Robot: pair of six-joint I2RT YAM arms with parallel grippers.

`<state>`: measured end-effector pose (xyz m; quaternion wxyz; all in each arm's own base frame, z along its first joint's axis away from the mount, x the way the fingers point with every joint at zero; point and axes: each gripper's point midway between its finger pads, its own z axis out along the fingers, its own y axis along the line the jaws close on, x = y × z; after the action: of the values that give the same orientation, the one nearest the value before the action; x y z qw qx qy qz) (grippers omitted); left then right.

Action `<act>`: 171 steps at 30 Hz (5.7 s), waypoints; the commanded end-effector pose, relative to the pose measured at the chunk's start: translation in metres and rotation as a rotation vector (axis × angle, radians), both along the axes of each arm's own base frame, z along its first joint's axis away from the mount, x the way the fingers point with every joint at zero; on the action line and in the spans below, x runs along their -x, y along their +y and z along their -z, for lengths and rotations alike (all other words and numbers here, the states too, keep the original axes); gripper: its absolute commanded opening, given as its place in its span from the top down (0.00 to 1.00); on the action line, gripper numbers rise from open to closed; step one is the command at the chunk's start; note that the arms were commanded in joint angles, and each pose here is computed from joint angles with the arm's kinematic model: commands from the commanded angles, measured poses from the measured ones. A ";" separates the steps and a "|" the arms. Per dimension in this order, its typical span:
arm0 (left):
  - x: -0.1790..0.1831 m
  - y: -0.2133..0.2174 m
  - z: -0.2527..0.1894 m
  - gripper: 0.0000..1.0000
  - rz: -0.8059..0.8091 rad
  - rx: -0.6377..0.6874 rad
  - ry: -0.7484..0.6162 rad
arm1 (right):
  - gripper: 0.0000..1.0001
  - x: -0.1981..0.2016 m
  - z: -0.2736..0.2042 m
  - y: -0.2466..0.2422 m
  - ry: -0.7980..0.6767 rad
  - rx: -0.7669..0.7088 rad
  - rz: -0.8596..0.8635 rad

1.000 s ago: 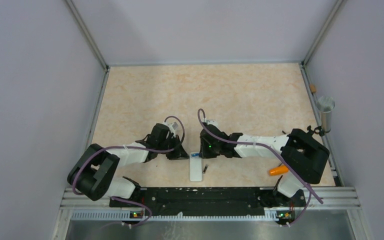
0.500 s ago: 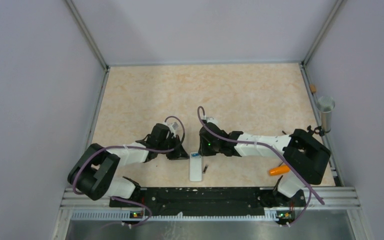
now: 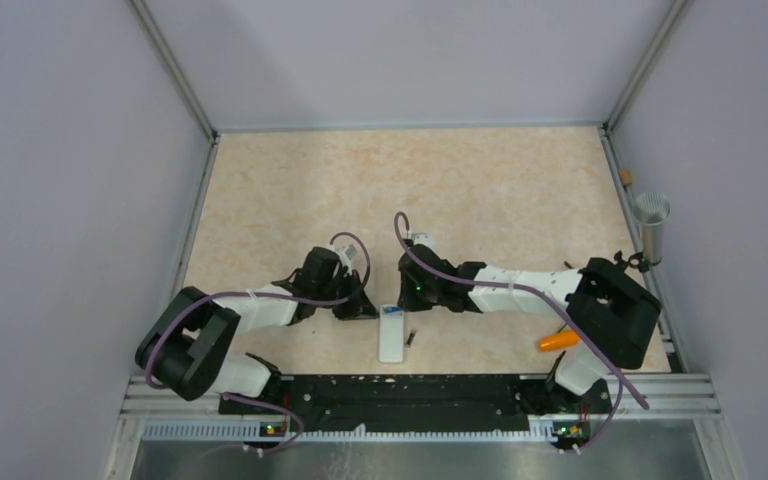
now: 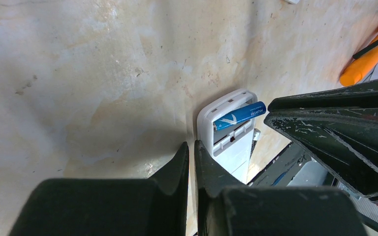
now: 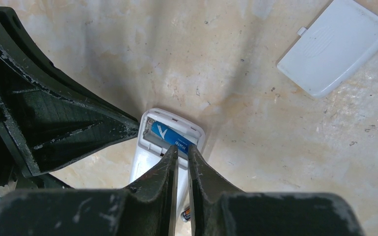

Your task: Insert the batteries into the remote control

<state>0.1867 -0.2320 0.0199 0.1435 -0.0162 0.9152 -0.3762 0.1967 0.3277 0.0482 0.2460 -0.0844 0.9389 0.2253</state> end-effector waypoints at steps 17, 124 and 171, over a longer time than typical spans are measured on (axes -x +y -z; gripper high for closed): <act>0.006 0.002 0.009 0.92 0.021 -0.029 0.008 | 0.93 -0.010 -0.012 0.019 -0.012 -0.053 -0.015; 0.058 0.033 -0.034 0.67 -0.026 0.036 -0.049 | 0.70 0.033 0.045 0.001 -0.372 0.209 -1.211; 0.045 0.025 -0.039 0.66 -0.035 0.041 -0.047 | 0.69 0.014 -0.025 0.020 -0.584 0.155 -1.025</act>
<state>0.1289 -0.2018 0.0429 0.1424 -0.0308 0.9123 -0.3826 0.1815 0.3358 0.0758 0.3539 -0.6009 0.6861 0.2071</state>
